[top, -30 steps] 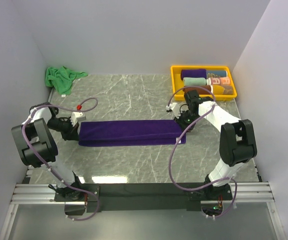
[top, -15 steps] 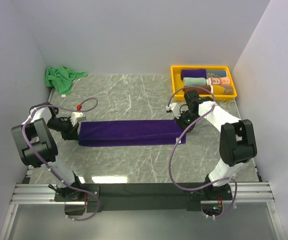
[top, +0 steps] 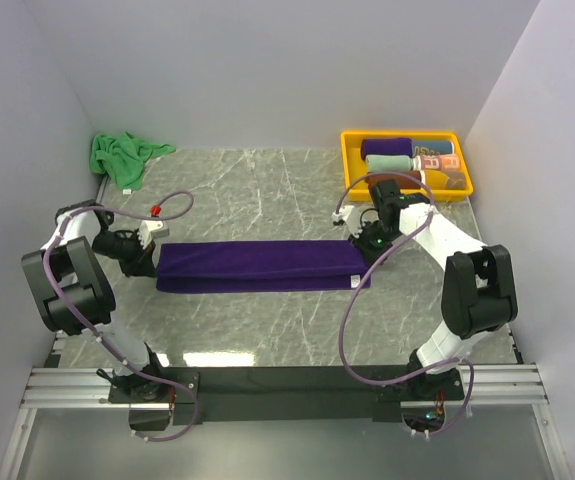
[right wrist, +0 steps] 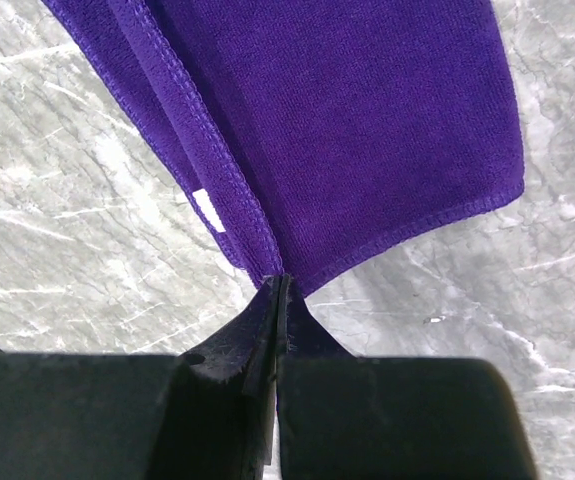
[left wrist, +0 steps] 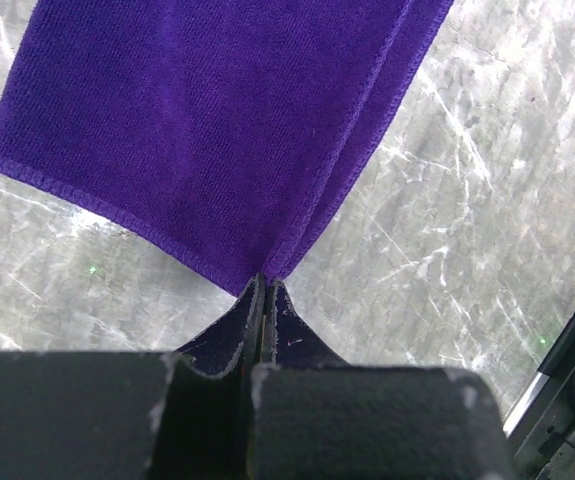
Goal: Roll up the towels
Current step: Fold the towel
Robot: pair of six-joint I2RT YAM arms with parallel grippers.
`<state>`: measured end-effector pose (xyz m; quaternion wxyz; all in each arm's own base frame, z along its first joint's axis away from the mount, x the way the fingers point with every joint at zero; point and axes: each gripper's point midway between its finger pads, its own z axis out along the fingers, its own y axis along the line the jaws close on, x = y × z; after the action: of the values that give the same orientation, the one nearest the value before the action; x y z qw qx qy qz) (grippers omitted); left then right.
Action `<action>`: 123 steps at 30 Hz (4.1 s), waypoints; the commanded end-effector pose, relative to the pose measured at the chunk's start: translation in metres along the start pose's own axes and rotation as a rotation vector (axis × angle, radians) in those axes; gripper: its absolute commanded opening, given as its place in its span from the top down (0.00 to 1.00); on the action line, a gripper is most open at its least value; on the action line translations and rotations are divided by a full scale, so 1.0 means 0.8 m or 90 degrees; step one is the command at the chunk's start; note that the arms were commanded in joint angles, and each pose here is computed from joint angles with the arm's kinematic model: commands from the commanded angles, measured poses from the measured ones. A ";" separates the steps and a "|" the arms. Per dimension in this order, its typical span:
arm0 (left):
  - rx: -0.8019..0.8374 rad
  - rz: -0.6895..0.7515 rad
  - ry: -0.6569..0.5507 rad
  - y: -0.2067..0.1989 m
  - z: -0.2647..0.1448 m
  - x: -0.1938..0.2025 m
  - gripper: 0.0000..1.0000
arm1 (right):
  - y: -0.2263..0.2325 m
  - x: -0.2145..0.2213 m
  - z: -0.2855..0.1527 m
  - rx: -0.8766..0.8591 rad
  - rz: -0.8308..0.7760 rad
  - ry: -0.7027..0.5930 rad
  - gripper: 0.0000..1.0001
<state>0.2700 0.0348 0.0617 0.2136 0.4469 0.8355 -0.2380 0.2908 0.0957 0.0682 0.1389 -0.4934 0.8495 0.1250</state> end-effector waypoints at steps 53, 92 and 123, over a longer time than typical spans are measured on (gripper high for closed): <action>-0.056 -0.085 -0.184 -0.044 -0.027 -0.136 0.66 | -0.052 0.013 0.004 0.149 0.193 0.124 0.68; -0.707 -0.247 -0.447 0.047 -0.276 -0.188 0.01 | -0.069 0.051 0.075 0.111 0.534 0.112 0.92; -0.519 -0.508 -0.348 0.063 -0.187 -0.154 0.01 | 0.032 -0.115 0.018 -0.048 0.363 -0.030 1.00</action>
<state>0.3613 0.0723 0.2291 0.4571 -0.0827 0.8834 -0.0628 0.3053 0.1593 0.0797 0.0976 -0.2442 0.9528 0.1516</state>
